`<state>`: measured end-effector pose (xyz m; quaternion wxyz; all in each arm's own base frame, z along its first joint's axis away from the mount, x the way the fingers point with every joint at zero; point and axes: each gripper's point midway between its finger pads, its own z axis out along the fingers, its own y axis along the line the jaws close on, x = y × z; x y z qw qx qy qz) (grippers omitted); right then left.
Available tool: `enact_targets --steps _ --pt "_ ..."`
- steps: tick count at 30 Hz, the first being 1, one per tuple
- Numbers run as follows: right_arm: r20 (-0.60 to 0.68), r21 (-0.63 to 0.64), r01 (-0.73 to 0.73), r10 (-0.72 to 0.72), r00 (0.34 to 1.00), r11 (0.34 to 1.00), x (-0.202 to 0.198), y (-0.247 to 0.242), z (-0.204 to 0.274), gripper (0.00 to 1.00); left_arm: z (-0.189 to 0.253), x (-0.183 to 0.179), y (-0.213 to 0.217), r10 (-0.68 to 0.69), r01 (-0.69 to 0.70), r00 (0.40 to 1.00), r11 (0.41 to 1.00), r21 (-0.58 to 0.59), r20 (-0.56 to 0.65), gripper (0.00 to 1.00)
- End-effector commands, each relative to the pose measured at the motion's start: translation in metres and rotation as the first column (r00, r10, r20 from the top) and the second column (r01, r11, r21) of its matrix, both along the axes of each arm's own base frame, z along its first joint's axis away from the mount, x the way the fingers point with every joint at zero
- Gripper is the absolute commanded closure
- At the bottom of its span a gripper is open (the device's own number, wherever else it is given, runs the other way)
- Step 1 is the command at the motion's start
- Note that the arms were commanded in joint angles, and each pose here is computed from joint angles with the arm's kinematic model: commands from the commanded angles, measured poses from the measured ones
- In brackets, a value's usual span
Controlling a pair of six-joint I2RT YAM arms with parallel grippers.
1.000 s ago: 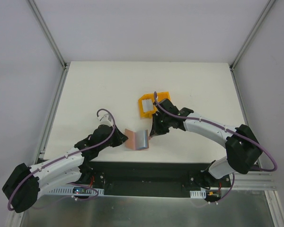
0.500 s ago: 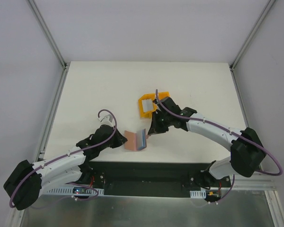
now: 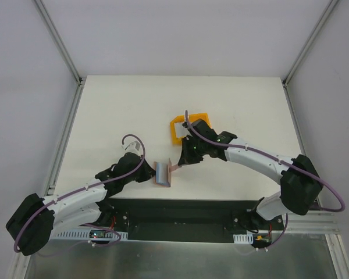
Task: Put the credit cards into the card holder
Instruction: Open the card holder at the center of the board.
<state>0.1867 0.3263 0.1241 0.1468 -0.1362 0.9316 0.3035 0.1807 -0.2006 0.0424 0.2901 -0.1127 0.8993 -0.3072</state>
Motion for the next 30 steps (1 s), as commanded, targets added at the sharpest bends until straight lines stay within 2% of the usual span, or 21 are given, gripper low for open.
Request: enact_targets --steps 1,8,15,19,24,28,30 --pt "0.013 -0.149 0.109 -0.108 0.994 0.983 0.0 -0.065 -0.03 1.0 0.022 0.006 -0.009 -0.042 0.044 0.997 0.998 -0.037 0.063 1.0" --pt "-0.064 -0.234 0.123 -0.141 0.988 0.965 -0.025 -0.099 -0.082 1.0 0.023 0.001 -0.015 -0.104 0.106 0.993 0.994 -0.035 0.06 1.0" --pt "-0.028 -0.255 0.145 -0.157 0.987 0.956 -0.01 -0.095 -0.077 0.98 0.028 0.001 -0.02 -0.142 0.145 0.987 0.989 -0.033 0.073 1.0" --pt "-0.022 -0.382 0.156 -0.178 0.984 0.911 -0.005 -0.11 -0.087 1.0 0.036 0.002 -0.022 -0.149 0.154 0.984 0.987 -0.046 0.098 1.0" --pt "-0.039 -0.407 0.151 -0.183 0.982 0.901 -0.014 -0.113 -0.104 1.0 0.038 0.002 -0.024 -0.153 0.158 0.984 0.986 -0.053 0.097 1.0" --pt "-0.006 -0.489 0.176 -0.205 0.979 0.854 -0.011 -0.13 -0.113 1.0 0.038 0.002 -0.024 -0.158 0.164 0.983 0.985 -0.054 0.098 1.0" --pt "-0.01 -0.479 0.168 -0.197 0.98 0.862 -0.012 -0.127 -0.115 0.99 0.038 0.002 -0.025 -0.163 0.168 0.982 0.984 -0.05 0.1 1.0"
